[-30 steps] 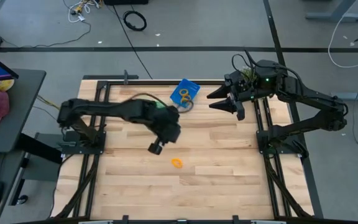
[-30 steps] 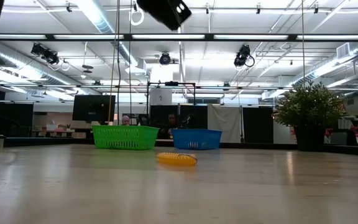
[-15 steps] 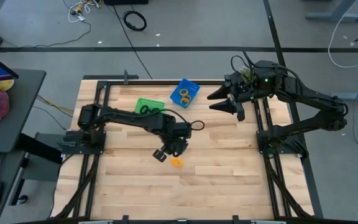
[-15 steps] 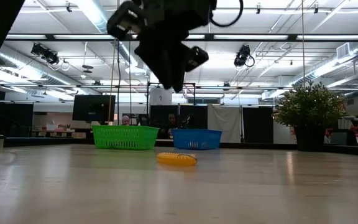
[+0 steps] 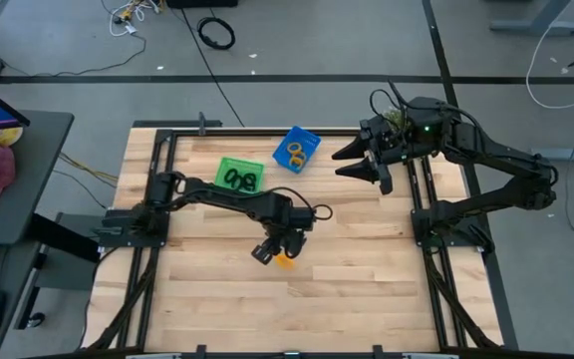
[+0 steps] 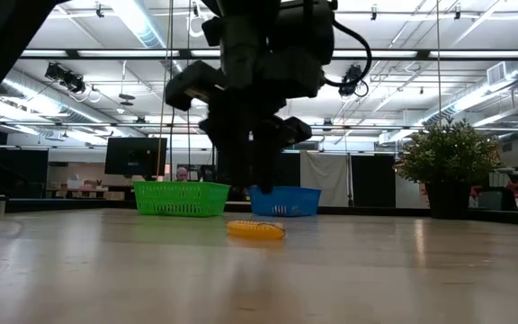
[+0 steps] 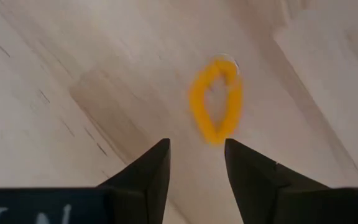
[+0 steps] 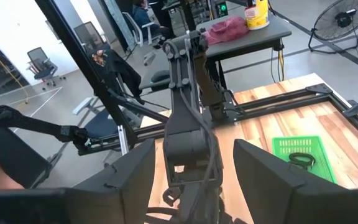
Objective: Sort spring keychains into baskets
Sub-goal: Put the yellow spring keychain into the blue basket
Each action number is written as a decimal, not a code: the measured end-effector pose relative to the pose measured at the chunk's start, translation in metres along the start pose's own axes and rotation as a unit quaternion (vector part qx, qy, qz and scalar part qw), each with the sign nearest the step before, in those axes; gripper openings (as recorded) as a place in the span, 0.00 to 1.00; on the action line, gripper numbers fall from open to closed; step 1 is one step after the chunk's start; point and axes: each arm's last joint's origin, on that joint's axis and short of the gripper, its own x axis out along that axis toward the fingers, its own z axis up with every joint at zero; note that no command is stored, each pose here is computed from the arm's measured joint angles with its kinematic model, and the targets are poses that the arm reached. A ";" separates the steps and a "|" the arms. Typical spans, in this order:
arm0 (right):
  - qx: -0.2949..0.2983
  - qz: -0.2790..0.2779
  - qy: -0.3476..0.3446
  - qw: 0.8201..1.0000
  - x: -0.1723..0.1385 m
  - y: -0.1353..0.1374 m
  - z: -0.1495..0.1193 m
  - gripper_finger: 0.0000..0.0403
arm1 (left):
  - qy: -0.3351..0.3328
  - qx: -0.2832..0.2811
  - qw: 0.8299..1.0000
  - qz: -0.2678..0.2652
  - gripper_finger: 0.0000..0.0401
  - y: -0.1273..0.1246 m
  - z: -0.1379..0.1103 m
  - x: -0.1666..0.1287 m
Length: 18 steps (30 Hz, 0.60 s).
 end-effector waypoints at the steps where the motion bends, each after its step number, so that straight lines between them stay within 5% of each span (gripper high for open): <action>1: 0.000 0.000 0.000 1.000 0.000 0.000 0.000 0.54 | -0.007 -0.004 1.000 0.004 0.39 0.001 0.002 0.002; 13: -0.001 0.000 -0.001 1.000 0.000 0.000 0.000 0.54 | -0.003 -0.016 1.000 0.000 0.38 -0.010 0.013 0.026; 18: 0.000 0.000 -0.001 1.000 0.000 0.000 0.000 0.54 | 0.019 -0.033 0.998 0.054 0.38 -0.010 0.015 0.037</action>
